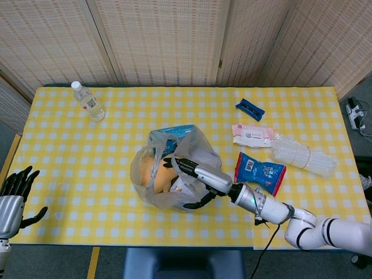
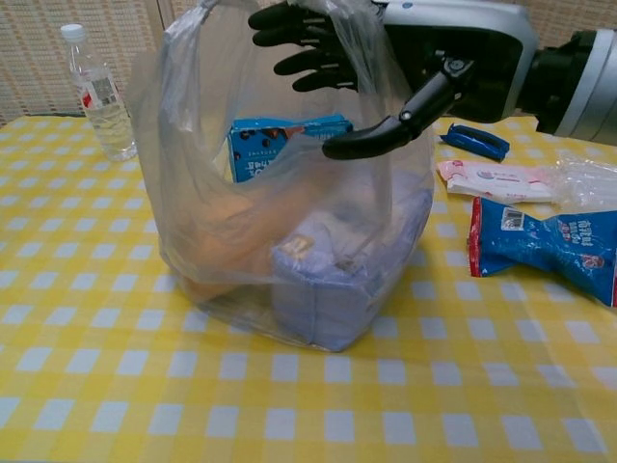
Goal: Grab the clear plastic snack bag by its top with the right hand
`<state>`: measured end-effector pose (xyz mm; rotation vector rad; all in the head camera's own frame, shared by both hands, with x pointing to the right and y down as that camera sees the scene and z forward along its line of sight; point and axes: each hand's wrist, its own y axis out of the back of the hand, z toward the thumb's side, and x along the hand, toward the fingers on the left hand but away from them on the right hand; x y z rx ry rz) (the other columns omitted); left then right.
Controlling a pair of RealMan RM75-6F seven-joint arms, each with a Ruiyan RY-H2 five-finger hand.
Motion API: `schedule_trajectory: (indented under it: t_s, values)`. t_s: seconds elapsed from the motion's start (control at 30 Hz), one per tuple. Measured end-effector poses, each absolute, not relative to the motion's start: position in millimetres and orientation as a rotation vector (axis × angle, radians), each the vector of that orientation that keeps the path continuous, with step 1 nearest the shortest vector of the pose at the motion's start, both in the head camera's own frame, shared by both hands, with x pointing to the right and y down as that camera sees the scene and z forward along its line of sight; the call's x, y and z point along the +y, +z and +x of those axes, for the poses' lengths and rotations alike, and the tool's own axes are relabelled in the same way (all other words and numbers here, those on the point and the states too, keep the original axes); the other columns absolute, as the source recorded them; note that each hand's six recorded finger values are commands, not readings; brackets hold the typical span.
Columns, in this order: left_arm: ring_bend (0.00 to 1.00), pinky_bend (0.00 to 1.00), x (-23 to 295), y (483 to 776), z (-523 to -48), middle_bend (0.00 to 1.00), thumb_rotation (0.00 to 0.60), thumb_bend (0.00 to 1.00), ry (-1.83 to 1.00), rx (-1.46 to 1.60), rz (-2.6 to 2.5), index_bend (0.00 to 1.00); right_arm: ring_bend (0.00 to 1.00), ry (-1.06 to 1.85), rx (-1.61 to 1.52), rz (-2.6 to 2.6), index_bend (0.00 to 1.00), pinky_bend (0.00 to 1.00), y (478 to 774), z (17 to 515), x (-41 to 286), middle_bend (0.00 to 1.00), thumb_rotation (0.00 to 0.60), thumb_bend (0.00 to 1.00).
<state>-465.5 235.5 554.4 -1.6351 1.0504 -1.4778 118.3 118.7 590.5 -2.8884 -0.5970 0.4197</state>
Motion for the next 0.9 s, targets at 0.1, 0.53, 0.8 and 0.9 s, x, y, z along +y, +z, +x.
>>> schedule_trajectory:
  t_s: [0.1, 0.53, 0.8, 0.9]
  values:
    - [0.0, 0.0, 235, 553, -466, 0.03, 0.6, 0.29, -1.474, 1.057, -1.638, 0.0, 0.01, 0.424, -0.578, -2.883, 0.0, 0.0, 590, 112, 120, 0.0, 0.6, 0.25]
    - [0.0, 0.0, 236, 549, -468, 0.03, 0.6, 0.29, -1.462, 1.074, -1.647, 0.0, 0.01, 0.448, -0.542, -2.825, 0.0, 0.0, 592, 92, 123, 0.0, 0.6, 0.24]
    - [0.0, 0.0, 236, 546, -469, 0.03, 0.6, 0.29, -1.453, 1.083, -1.654, 0.0, 0.01, 0.468, -0.536, -2.812, 0.0, 0.0, 596, 79, 121, 0.0, 0.6, 0.24]
    - [0.0, 0.0, 236, 545, -469, 0.04, 0.6, 0.29, -1.45, 1.087, -1.655, 0.0, 0.01, 0.455, -0.534, -2.821, 0.0, 0.0, 595, 73, 121, 0.0, 0.6, 0.24]
